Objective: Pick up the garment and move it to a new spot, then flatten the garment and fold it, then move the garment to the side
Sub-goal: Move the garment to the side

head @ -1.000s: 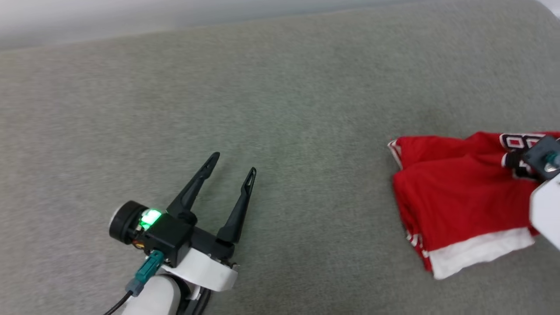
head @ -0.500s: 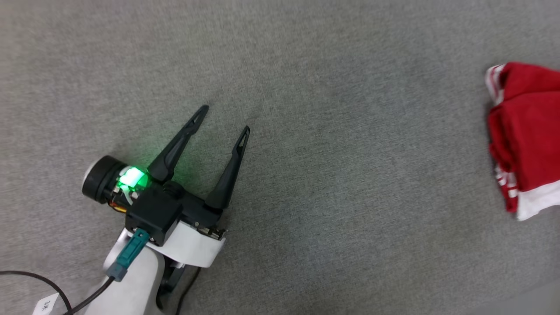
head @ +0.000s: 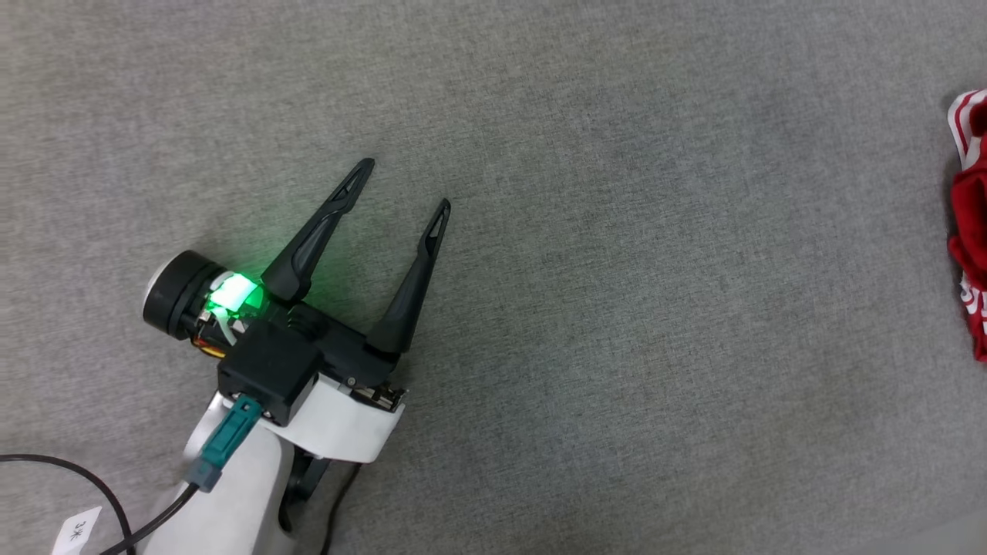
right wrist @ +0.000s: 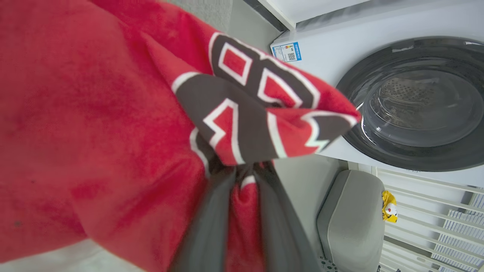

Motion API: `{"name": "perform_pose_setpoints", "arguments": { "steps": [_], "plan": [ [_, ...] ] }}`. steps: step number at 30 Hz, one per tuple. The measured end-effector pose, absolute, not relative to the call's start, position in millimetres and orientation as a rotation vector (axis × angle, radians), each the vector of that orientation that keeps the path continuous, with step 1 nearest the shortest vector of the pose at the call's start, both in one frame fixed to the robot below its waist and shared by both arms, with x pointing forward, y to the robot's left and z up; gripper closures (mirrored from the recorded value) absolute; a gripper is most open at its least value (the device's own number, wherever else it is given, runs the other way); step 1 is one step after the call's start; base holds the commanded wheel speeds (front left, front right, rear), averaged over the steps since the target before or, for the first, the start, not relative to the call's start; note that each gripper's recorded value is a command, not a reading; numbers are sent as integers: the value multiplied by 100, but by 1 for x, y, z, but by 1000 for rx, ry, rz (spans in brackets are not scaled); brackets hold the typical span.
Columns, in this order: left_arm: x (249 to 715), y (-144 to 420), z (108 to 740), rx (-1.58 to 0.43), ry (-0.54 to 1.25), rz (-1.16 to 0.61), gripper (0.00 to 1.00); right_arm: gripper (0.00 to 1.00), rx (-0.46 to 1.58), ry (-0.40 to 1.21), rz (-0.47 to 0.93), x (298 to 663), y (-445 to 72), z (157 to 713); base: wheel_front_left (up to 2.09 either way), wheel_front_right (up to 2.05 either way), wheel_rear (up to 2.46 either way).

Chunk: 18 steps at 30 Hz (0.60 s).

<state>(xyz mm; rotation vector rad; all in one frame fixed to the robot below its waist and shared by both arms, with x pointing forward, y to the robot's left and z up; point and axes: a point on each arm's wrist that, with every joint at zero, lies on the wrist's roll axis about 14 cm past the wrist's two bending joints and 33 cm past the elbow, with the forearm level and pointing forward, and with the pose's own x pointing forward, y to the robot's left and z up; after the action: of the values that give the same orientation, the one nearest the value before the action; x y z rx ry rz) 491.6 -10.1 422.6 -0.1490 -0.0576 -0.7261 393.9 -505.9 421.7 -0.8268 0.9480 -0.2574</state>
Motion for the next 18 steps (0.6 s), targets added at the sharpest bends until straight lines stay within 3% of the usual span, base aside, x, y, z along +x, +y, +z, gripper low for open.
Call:
{"name": "perform_pose_setpoints", "arguments": {
  "steps": [1,8,18],
  "plan": [
    [492,-9,423,-146,-57,-721,0,0,-824,943,-264,394,-507,423,0,0,0],
    [490,0,447,-143,-83,-671,0,0,-800,798,-297,414,-501,459,0,0,0],
    [475,49,513,-127,-191,-476,0,0,-618,232,-190,471,-411,561,0,0,0]
  ]
}}
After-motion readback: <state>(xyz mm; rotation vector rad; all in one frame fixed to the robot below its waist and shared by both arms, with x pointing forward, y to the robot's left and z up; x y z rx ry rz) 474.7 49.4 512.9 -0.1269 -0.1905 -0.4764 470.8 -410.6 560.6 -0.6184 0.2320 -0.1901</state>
